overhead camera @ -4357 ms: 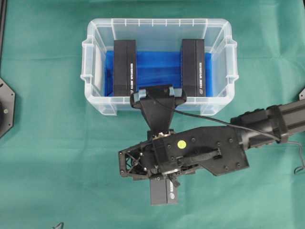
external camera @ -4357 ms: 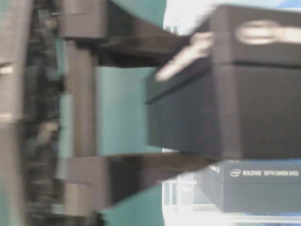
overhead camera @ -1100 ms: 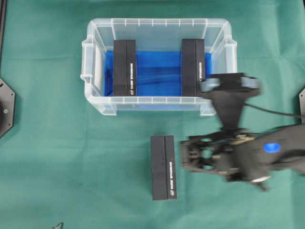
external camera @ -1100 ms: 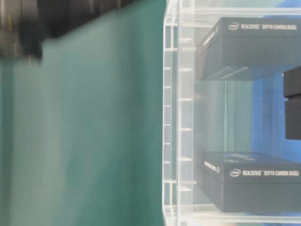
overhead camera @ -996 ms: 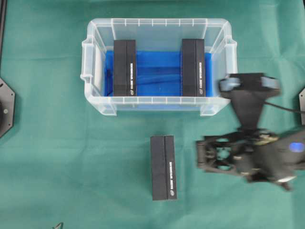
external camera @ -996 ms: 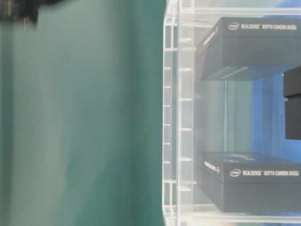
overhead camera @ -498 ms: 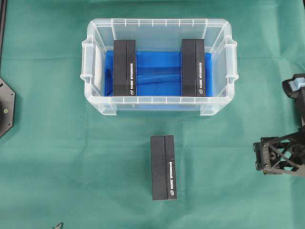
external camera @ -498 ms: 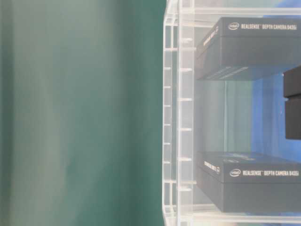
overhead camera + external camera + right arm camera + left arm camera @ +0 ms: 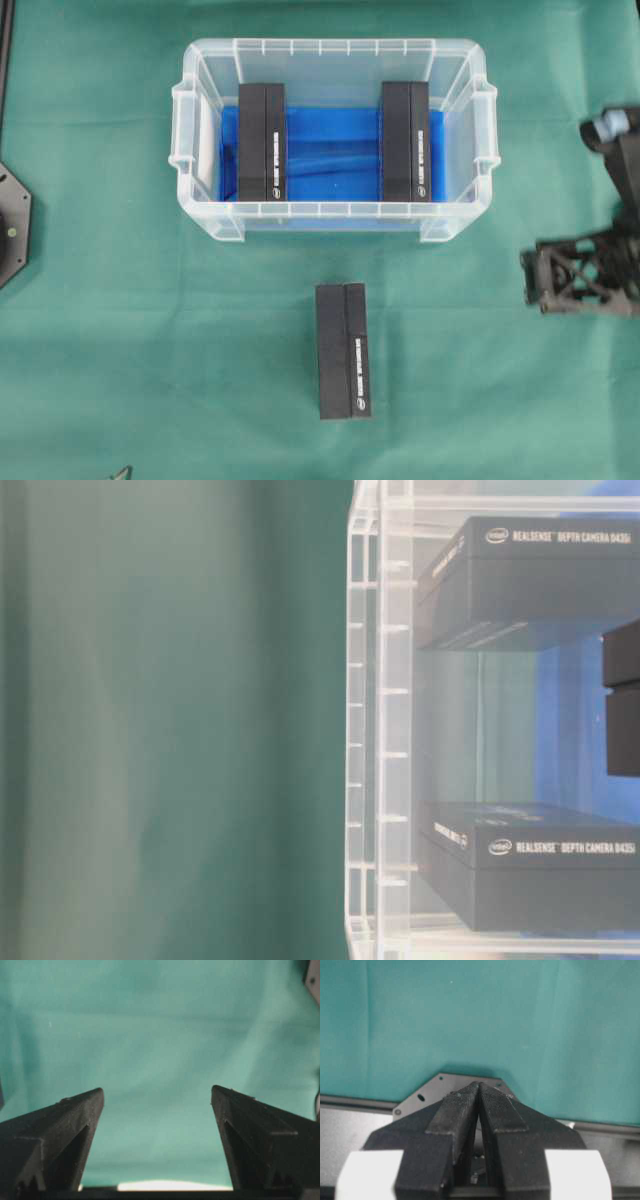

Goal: Take the box out of the case with the right arm.
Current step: 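Withdraw the right gripper to the right side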

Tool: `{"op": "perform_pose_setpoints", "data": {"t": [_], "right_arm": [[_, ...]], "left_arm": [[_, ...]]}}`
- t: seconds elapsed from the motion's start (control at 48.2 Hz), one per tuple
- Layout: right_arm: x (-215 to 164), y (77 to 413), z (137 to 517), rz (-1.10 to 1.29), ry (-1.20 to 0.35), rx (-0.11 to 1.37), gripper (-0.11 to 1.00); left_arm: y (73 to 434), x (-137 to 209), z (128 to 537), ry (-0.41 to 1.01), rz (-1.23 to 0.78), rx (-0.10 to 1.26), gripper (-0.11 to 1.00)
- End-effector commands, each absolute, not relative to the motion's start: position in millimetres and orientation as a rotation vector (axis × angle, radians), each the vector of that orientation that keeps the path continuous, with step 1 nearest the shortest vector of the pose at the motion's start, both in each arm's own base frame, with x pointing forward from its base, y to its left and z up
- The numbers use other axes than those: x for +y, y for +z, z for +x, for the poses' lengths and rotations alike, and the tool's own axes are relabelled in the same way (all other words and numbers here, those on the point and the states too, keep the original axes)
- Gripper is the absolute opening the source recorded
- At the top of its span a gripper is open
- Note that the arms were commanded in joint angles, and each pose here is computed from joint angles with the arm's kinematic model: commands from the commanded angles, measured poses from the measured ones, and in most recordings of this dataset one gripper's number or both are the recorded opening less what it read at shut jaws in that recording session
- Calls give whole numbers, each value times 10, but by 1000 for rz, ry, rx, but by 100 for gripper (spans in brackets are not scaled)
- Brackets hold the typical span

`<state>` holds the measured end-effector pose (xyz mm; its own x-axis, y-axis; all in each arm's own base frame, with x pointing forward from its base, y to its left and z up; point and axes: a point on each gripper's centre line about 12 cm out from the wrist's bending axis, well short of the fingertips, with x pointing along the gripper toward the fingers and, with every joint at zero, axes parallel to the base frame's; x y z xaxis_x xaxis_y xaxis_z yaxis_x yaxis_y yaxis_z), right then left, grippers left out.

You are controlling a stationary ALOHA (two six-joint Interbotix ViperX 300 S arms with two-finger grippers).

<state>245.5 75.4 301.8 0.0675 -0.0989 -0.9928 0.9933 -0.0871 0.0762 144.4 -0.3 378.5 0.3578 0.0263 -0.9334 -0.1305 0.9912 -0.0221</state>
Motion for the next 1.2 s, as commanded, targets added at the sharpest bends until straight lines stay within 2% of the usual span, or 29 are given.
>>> {"op": "perform_pose_setpoints", "data": {"t": [0.0,0.353,0.581,1.183], "right_arm": [[588,3094,2457,1259,-1250,1018,86],[-179,3093,2339,1222,-1268,1019,86],[-488,3066,2246,1209,-1280,1020,86],[-602,3003,2271,1220,-1267,988,86]], "left_arm": [[3859,2,1468,103,-101,1178,0],[3859,4,1468,105,-101,1178,0],[3857,2,1472,104,-100,1179,0],[3853,2,1480,104,-100,1183,0]]}}
